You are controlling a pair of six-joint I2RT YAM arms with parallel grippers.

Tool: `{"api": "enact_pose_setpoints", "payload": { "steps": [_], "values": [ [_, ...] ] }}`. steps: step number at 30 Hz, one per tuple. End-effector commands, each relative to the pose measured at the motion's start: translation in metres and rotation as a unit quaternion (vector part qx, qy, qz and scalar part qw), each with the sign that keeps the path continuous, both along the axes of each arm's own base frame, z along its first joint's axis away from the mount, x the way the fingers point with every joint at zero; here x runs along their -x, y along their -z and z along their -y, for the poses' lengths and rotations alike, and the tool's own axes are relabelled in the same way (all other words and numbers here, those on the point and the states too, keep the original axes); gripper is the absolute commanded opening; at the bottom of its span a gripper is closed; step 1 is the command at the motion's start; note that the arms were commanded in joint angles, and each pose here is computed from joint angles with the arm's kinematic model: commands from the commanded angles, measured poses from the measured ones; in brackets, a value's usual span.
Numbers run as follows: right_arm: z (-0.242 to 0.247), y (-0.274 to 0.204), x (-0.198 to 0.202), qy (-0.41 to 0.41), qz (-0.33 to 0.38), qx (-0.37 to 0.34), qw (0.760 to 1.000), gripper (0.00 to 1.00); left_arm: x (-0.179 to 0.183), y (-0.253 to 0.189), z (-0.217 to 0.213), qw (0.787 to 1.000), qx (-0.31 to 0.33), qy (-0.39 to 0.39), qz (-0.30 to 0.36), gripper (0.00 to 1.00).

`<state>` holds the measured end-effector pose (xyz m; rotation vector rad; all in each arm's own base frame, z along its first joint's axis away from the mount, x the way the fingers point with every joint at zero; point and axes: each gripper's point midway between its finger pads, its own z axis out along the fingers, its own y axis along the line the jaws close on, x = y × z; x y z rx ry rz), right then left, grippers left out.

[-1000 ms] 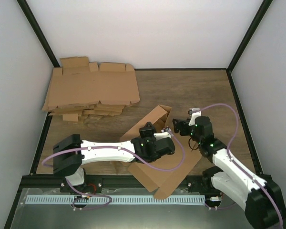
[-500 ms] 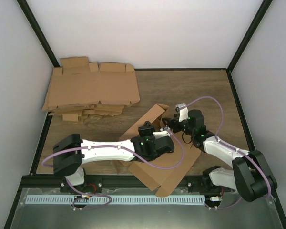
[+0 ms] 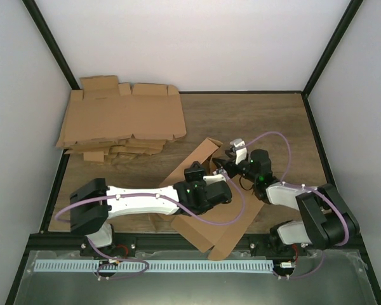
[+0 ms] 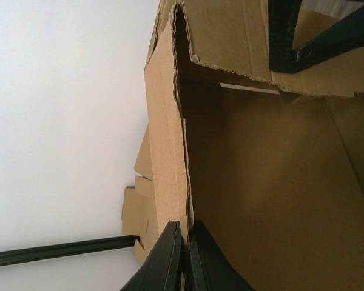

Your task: Fold the paper box

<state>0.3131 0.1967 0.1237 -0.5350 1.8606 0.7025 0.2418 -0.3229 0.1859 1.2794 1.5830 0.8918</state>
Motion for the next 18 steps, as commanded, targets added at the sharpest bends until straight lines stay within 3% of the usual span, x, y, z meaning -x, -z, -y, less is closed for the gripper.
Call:
{"api": "enact_pose_setpoints", "payload": {
  "steps": [1,11,18],
  "values": [
    [-0.019,-0.038,-0.006,-0.05,0.081,-0.032,0.995,0.74,0.013,0.004,0.017,0.997,0.028,0.05,-0.046,0.04],
    [-0.022,-0.033,0.003,-0.072,0.078,-0.02,0.994,0.74,0.003,0.004,0.01,0.998,0.028,0.038,-0.052,0.04],
    [-0.025,-0.026,-0.003,-0.071,0.065,-0.01,0.995,0.62,-0.003,-0.003,-0.001,0.997,0.042,0.036,-0.054,0.04]
  ]
}}
